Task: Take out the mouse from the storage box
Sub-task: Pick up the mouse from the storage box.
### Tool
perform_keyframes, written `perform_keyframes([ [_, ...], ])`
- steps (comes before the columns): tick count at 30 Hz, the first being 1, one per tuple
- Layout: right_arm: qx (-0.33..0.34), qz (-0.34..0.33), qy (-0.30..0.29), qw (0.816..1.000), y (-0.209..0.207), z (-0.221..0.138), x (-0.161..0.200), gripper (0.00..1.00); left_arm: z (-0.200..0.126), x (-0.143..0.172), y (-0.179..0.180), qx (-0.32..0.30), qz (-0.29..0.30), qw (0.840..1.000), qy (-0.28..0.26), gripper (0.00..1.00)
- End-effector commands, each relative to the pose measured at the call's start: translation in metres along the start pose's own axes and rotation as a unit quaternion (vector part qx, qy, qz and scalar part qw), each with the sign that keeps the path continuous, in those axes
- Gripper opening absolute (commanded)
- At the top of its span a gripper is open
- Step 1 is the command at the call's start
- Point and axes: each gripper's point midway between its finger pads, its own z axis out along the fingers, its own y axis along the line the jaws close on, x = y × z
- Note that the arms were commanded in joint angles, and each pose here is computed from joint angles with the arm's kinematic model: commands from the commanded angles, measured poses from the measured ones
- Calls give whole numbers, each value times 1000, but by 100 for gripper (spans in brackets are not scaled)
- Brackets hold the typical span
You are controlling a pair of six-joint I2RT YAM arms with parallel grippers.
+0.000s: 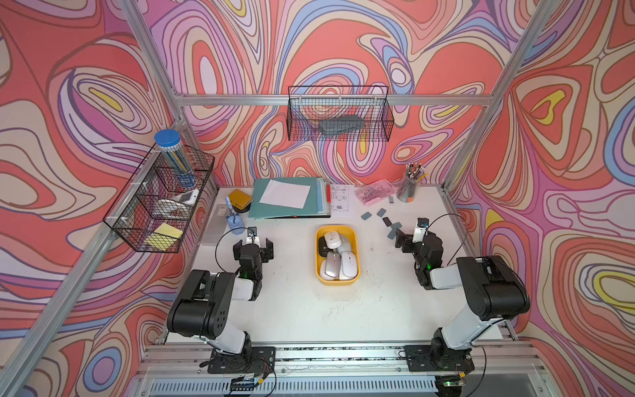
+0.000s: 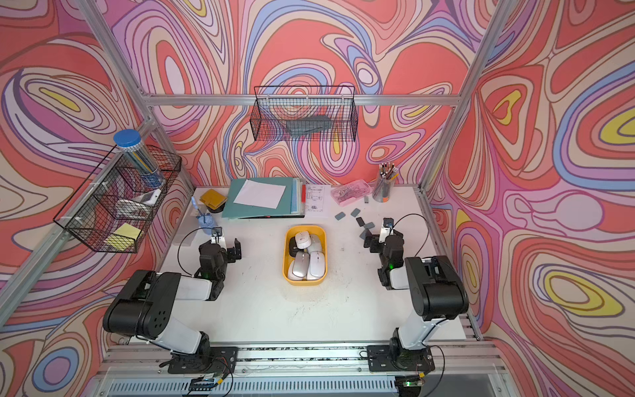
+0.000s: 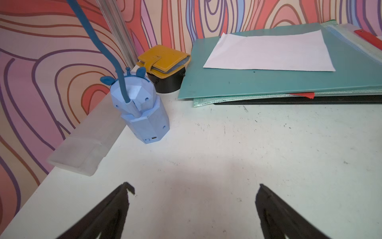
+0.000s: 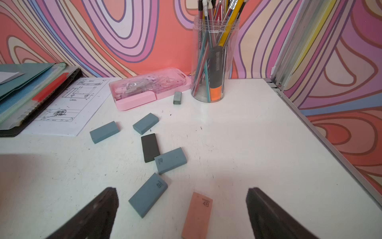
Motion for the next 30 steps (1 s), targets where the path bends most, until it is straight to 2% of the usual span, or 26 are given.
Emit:
perform_keyframes([
  [1, -2, 4, 2, 1000, -1, 4, 0, 98, 0, -6, 2, 0, -6, 1000, -7, 99],
  [22, -1, 4, 0, 1000, -1, 3, -1, 98, -3, -7, 0, 0, -2, 1000, -14, 99],
  [28, 23, 11, 1, 1000, -9, 4, -1, 98, -2, -7, 1, -3, -1, 1000, -12, 99],
  [30, 62, 18, -9, 998, -21, 0, -8, 98, -5, -9, 9, -27, -11, 999, -19, 99],
])
